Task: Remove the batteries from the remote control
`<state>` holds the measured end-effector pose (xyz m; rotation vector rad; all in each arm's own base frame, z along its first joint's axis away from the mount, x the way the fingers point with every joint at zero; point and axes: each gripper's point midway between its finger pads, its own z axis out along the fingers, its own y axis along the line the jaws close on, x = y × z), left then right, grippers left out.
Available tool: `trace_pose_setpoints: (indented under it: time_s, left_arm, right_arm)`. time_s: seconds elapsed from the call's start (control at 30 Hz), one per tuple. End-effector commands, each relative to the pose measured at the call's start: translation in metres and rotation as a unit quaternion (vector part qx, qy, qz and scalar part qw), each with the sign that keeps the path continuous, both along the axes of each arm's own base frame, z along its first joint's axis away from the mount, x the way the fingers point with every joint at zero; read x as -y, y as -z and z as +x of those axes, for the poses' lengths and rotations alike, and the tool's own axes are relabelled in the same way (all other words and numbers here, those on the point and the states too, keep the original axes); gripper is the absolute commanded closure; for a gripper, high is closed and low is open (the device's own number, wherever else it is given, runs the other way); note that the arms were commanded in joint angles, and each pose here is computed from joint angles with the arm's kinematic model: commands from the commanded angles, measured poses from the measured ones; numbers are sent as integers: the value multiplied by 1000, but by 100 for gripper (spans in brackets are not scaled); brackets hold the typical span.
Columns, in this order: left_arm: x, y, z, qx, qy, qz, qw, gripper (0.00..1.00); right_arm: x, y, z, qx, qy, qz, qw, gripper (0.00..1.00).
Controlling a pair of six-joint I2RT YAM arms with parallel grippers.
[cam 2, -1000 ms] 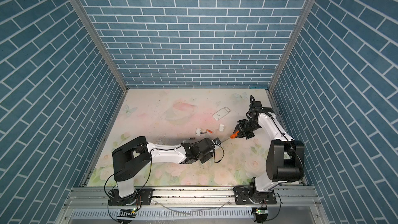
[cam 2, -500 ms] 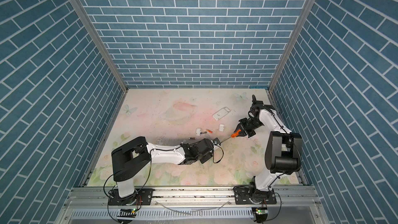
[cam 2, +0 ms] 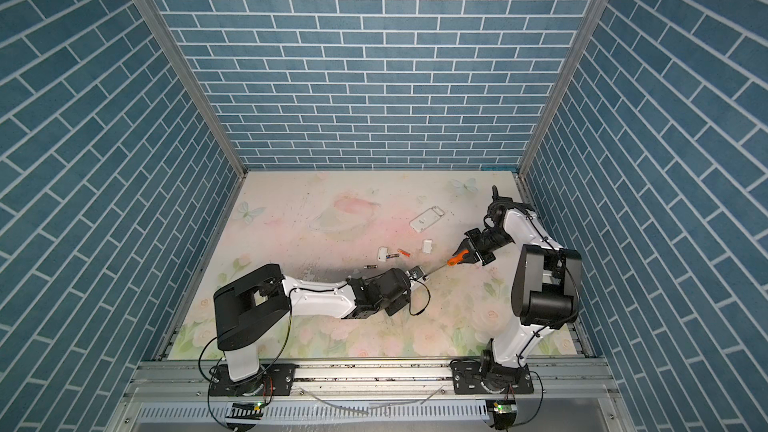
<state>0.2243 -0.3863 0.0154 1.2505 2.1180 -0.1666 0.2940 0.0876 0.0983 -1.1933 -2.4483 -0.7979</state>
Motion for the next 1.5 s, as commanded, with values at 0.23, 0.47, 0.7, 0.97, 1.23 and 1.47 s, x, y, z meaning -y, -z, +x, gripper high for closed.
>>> trace_pose_setpoints:
  time_s: [0.23,0.47,0.7,0.97,1.23,1.47]
  left_arm:
    - [-64,90,-57,-104,64,159,980,76]
    - [-66,92,-57,-106,61,165,979,76]
    - [-66,90,-56,-104,60,164,979,76]
    - [-60,82,-57,-100,67,156,980,76]
    - [-58,84,-59,-98,70,159,980,76]
    - [-59,84,-57,-94,70,165,979,76]
  right_arm:
    - [11,19,-1,-5,-10,-21,1000,100]
    - [19,5,5,14,17,-12,1000,100]
    - [18,-7,8,36,30,-8,999,100]
    - [19,-19,2,66,42,-16,997,100]
    - [21,-27,-6,73,27,-39,996,100]
    - [14,-42,-2,86,15,-37,996,100]
